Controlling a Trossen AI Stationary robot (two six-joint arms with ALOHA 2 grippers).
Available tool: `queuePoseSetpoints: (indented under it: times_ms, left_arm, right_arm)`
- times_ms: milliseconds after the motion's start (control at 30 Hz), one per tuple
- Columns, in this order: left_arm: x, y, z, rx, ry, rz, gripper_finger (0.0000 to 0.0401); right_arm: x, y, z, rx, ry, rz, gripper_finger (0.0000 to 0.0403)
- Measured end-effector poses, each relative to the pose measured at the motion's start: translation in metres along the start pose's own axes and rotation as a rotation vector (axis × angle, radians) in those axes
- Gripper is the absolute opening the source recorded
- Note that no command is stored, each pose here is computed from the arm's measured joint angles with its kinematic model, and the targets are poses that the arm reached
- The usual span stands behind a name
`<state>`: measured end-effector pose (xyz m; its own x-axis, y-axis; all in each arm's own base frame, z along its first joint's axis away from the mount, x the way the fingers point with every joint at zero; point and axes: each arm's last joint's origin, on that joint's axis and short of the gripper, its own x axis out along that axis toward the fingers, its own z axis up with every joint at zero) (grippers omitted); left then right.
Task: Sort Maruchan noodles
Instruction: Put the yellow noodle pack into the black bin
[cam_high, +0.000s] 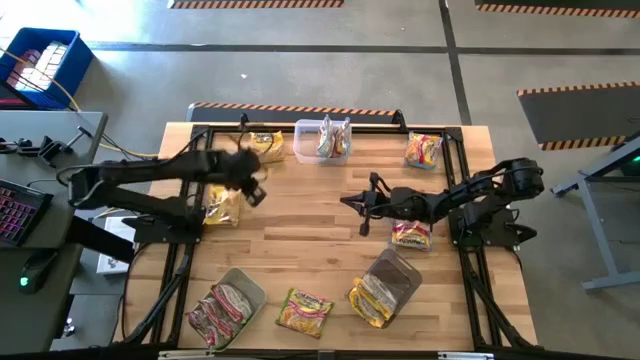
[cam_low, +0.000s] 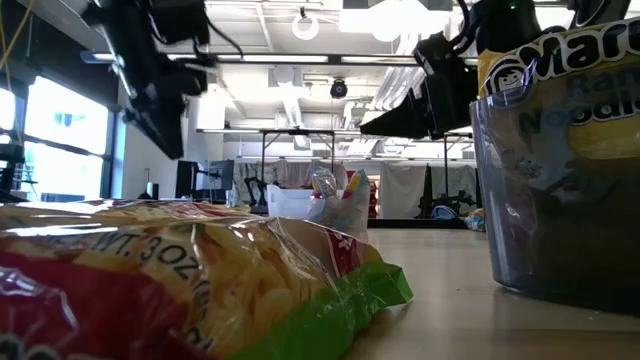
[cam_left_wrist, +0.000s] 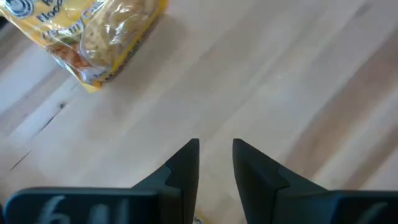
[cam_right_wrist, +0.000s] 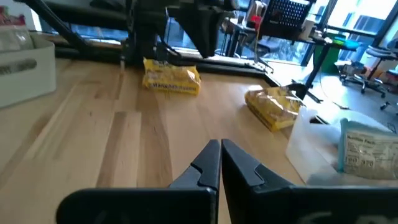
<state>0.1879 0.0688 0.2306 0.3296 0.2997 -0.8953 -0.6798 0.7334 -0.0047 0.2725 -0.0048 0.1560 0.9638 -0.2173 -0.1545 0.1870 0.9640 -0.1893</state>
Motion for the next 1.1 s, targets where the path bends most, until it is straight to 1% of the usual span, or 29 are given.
queuePoseSetpoints:
  times_ms: [100, 167, 267, 433, 500, 600, 667, 733, 767, 833, 933, 1033, 1100]
  left_arm:
    - [0.014, 0.014, 0.006, -0.024, 0.084, -0.028, 0.0103]
    - [0.021, 0.019, 0.006, -0.014, 0.141, -0.05, 0.0113]
    - [0.027, 0.023, 0.002, 0.016, 0.22, -0.031, 0.0131]
    - [0.034, 0.027, -0.01, 0.034, 0.413, 0.022, 0.0151]
    - [0.037, 0.027, -0.012, 0.038, 0.453, 0.031, 0.0151]
    - [0.044, 0.025, -0.013, 0.048, 0.488, 0.036, 0.0136]
    - [0.05, 0.024, -0.017, 0.044, 0.521, 0.003, 0.0121]
    - [0.059, 0.022, -0.024, 0.028, 0.564, -0.058, 0.0104]
    - [0.063, 0.021, -0.026, 0.028, 0.573, -0.088, 0.0094]
    - [0.071, 0.016, -0.028, 0.044, 0.532, -0.141, 0.0075]
    - [0.076, 0.006, -0.028, 0.111, 0.459, -0.189, 0.004]
    - [0.074, -0.013, -0.021, 0.21, 0.336, -0.332, 0.0008]
    - [0.072, -0.029, -0.018, 0.258, 0.292, -0.427, 0.0005]
  right_arm:
    - [0.0, 0.001, -0.003, -0.006, 0.026, 0.005, 0.0]
    - [0.0, 0.002, -0.004, -0.002, 0.045, 0.013, 0.0]
    - [-0.001, 0.003, -0.006, 0.009, 0.065, 0.019, 0.0]
    - [-0.001, 0.004, -0.009, 0.048, 0.09, 0.027, 0.0]
    - [-0.001, 0.004, -0.009, 0.05, 0.095, 0.035, 0.0]
    - [-0.001, 0.004, -0.009, 0.049, 0.094, 0.039, 0.0]
    - [-0.001, 0.004, -0.009, 0.049, 0.094, 0.039, 0.0]
    - [-0.001, 0.004, -0.009, 0.049, 0.094, 0.039, 0.0]
    - [-0.001, 0.004, -0.009, 0.048, 0.094, 0.039, 0.0]
    - [-0.001, 0.004, -0.009, 0.043, 0.092, 0.039, 0.0]
    - [-0.001, 0.004, -0.008, 0.03, 0.083, 0.039, 0.0]
    - [-0.001, 0.004, -0.007, 0.027, 0.074, 0.037, 0.0]
    - [-0.001, 0.003, -0.007, 0.027, 0.071, 0.035, 0.0]
